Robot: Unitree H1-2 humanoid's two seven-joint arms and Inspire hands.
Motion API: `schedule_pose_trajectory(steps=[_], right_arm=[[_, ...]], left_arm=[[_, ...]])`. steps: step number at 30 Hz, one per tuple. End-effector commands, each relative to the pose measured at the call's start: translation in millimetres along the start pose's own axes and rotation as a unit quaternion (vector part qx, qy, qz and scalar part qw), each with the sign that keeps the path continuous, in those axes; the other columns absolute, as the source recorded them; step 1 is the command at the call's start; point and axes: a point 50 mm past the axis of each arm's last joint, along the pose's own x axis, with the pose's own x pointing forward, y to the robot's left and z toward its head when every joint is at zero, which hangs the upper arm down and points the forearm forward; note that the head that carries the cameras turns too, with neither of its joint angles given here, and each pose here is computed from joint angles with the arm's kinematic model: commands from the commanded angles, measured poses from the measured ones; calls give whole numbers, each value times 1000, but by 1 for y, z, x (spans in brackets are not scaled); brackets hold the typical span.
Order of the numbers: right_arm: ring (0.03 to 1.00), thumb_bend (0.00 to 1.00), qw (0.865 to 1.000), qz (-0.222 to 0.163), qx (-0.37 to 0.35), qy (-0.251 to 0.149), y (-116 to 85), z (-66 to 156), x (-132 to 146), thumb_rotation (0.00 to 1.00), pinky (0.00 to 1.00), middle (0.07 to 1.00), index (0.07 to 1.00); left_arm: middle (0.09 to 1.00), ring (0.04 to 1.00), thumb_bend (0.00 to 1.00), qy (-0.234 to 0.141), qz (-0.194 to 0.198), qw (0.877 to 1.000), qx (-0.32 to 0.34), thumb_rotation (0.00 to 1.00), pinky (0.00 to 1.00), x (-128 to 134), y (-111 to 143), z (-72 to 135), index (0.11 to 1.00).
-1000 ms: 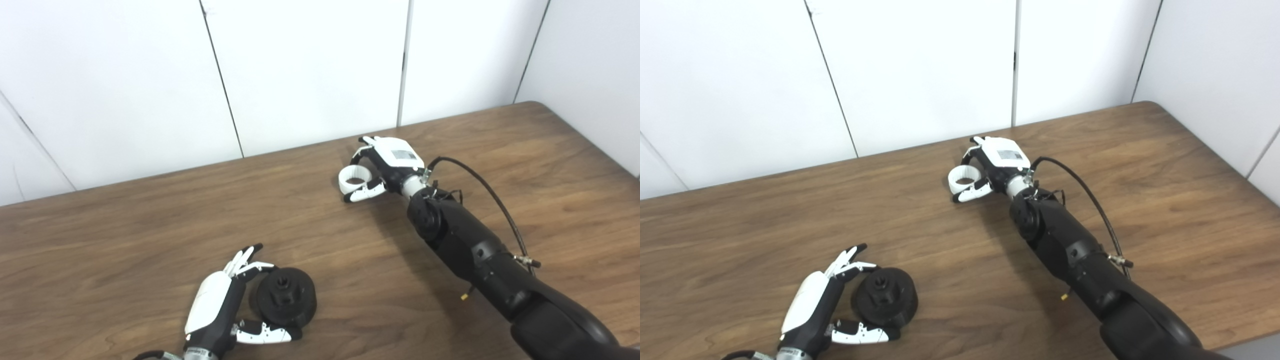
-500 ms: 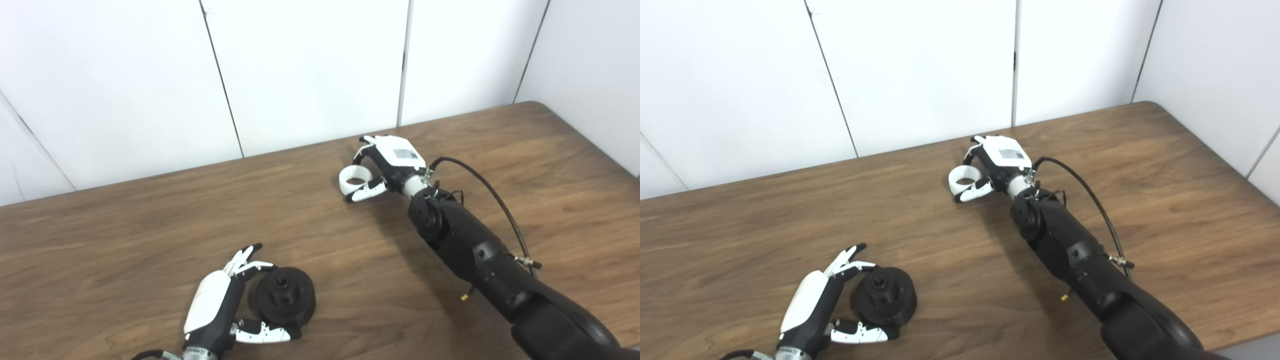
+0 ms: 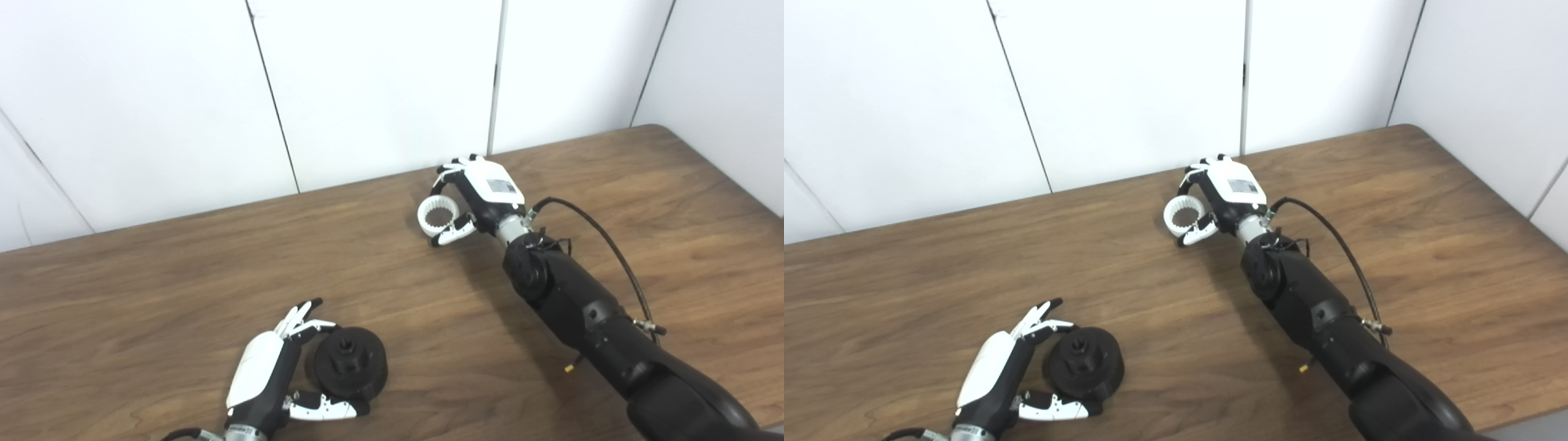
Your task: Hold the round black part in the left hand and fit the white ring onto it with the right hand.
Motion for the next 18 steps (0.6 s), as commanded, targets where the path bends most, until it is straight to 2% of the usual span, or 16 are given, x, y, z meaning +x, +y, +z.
schedule_pose_trajectory(steps=[1,8,18], right_arm=[[926,522,999,-38,-3,-18,-22,6,14,148,1000,838,482],[916,524,998,-54,17,-15,-27,8,12,147,1000,826,481],[930,522,991,-95,97,-8,-55,23,-4,146,1000,834,482]], left_arm=[[960,981,943,6,-20,1000,12,282,947,-2,0,-2,604],[961,981,945,7,-20,1000,12,277,944,-2,0,-2,604],[962,979,937,6,-23,1000,12,270,917,0,-3,0,607]])
